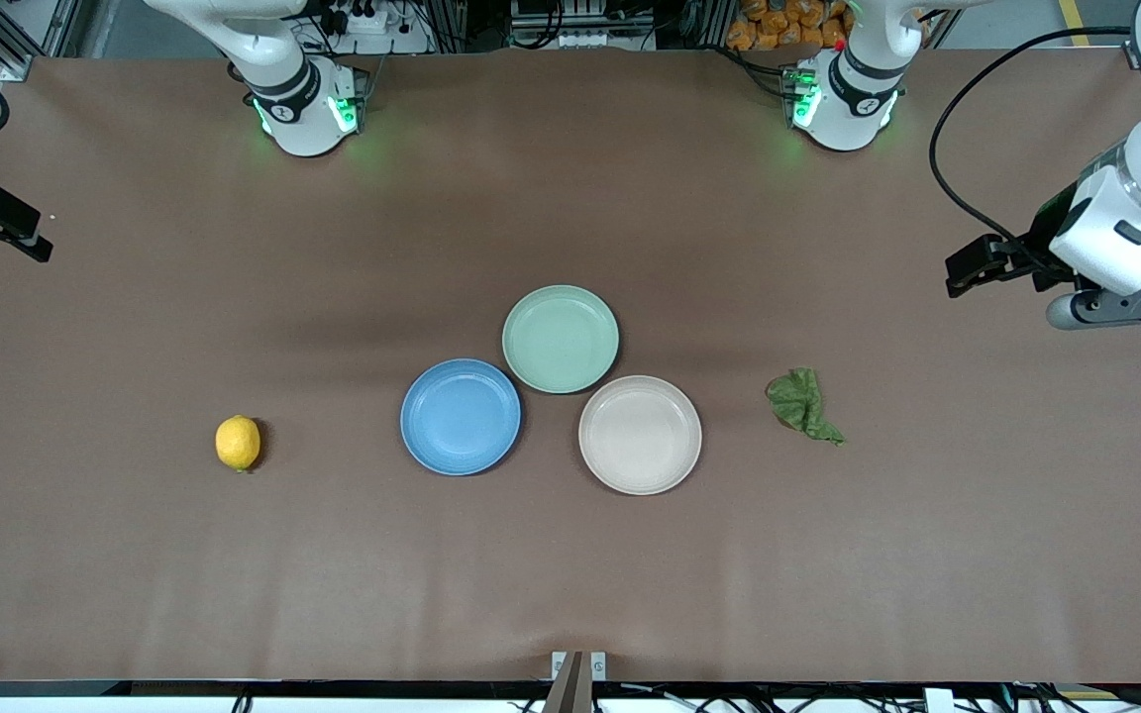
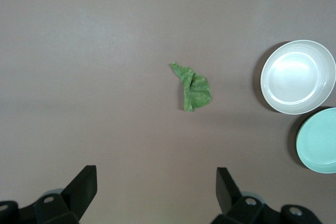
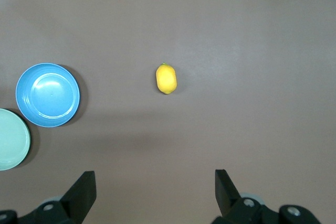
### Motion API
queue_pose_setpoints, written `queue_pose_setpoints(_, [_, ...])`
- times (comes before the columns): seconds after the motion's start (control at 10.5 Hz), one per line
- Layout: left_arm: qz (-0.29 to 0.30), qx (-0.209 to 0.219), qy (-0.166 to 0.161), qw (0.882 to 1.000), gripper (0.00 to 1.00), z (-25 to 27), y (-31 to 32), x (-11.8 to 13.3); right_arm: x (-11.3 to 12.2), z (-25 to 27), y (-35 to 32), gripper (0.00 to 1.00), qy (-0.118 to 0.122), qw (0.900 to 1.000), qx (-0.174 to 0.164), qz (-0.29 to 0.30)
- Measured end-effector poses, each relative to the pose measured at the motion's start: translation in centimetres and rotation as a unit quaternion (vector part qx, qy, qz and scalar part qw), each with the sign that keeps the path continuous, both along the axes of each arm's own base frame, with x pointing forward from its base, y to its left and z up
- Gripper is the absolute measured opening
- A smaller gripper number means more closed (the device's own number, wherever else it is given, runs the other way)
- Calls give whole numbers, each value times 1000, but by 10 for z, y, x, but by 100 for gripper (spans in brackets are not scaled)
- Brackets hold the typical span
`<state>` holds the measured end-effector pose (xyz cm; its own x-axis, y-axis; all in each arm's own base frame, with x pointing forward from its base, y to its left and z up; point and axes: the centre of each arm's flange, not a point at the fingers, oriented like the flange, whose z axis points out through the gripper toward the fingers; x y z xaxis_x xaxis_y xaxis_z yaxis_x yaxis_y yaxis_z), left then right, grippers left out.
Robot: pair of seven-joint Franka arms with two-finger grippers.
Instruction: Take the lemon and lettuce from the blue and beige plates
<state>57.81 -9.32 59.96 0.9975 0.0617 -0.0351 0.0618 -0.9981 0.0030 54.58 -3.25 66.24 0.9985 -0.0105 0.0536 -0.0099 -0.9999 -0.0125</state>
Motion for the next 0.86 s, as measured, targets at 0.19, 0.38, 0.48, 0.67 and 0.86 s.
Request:
queue_pose_setpoints(0.19, [-1, -2, -7, 1000, 100, 0, -2, 3, 0, 0, 0, 100, 0, 1000, 0, 0])
queue_pose_setpoints(0.38, [-5, -2, -9, 1000, 100, 0, -5, 3, 0, 0, 0, 100, 0, 1000, 0, 0])
queue_pose_setpoints(0.48, [-7, -2, -9, 1000, 100, 0, -8, 3, 0, 0, 0, 100, 0, 1000, 0, 0])
queue_pose_setpoints(0.67, [-13, -2, -11, 1000, 100, 1, -11, 2, 0, 0, 0, 100, 0, 1000, 0, 0])
queue_pose_setpoints(0.86, [-16, -3, -13, 1000, 100, 4, -11, 2, 0, 0, 0, 100, 0, 1000, 0, 0])
